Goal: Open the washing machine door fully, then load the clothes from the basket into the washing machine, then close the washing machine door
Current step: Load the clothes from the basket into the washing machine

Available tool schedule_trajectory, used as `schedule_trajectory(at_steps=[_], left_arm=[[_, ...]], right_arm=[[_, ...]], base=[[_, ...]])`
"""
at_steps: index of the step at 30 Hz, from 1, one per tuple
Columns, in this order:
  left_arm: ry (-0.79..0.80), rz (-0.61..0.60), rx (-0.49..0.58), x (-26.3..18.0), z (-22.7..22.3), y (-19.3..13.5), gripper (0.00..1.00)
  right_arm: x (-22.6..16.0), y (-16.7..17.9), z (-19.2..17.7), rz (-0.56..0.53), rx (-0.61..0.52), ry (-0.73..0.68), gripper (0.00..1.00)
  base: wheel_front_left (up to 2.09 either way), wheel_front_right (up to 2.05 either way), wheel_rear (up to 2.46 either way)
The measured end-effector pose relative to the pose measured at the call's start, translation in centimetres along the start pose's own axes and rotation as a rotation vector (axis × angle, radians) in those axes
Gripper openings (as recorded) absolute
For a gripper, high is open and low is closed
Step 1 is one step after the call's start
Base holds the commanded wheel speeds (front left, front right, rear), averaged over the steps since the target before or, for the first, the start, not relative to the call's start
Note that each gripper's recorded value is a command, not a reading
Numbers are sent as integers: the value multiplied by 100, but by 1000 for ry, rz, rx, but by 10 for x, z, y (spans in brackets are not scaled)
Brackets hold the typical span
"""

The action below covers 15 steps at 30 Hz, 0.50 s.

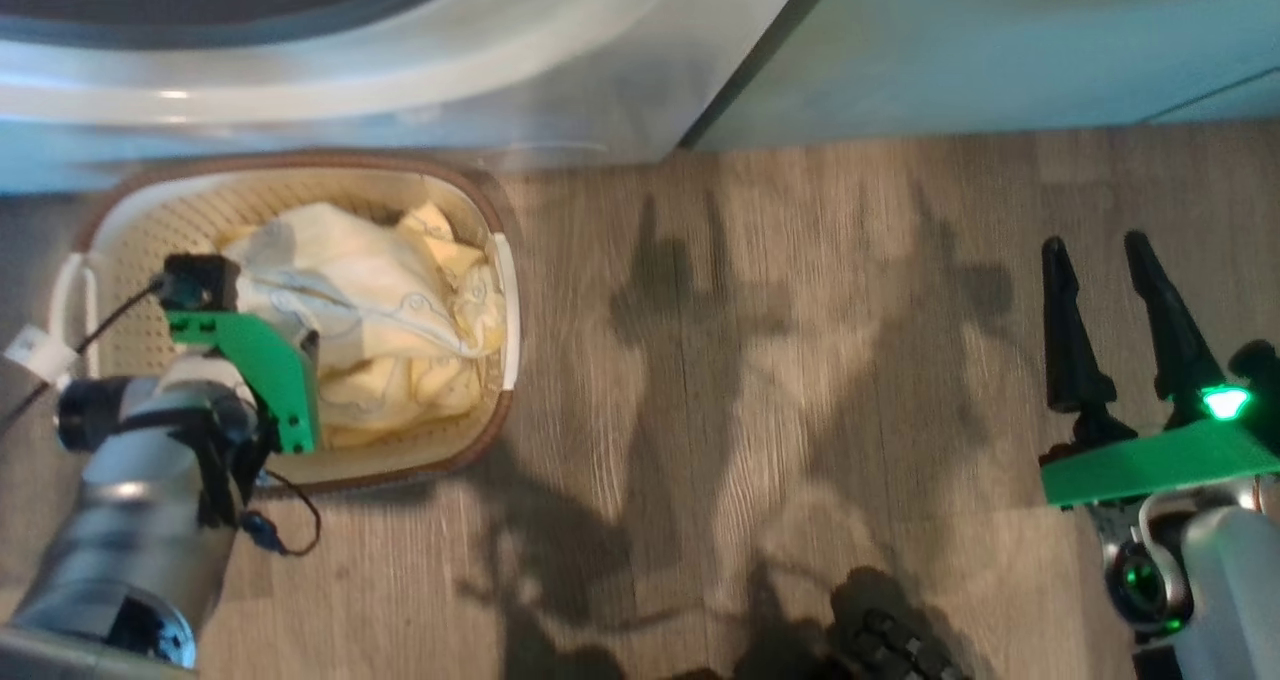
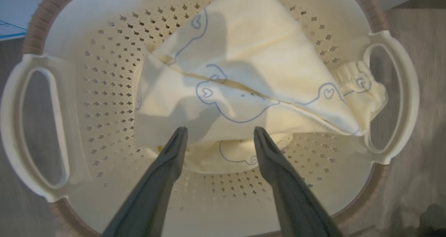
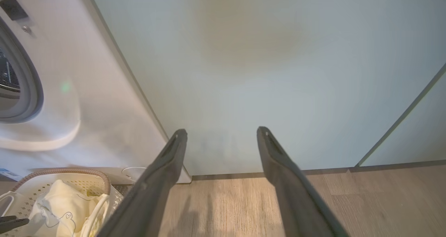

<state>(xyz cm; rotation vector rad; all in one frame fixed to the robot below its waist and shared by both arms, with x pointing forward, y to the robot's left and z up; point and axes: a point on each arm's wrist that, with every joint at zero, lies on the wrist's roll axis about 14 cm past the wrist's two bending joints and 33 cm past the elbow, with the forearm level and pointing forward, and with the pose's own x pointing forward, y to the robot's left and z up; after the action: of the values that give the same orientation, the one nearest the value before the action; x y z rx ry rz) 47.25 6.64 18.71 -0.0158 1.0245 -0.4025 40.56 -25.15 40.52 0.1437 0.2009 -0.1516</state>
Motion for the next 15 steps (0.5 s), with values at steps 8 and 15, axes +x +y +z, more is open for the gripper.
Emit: schedule_trajectory(at_steps=[8, 15], left_arm=[[38, -15, -3, 36, -8, 7, 100], [35, -27, -15, 63, -3, 10, 100]], right_arm=[[20, -3, -21, -6, -29, 50, 100], [30, -4, -42, -5, -45, 97, 100]], base=[[0, 0, 0], [0, 0, 0]])
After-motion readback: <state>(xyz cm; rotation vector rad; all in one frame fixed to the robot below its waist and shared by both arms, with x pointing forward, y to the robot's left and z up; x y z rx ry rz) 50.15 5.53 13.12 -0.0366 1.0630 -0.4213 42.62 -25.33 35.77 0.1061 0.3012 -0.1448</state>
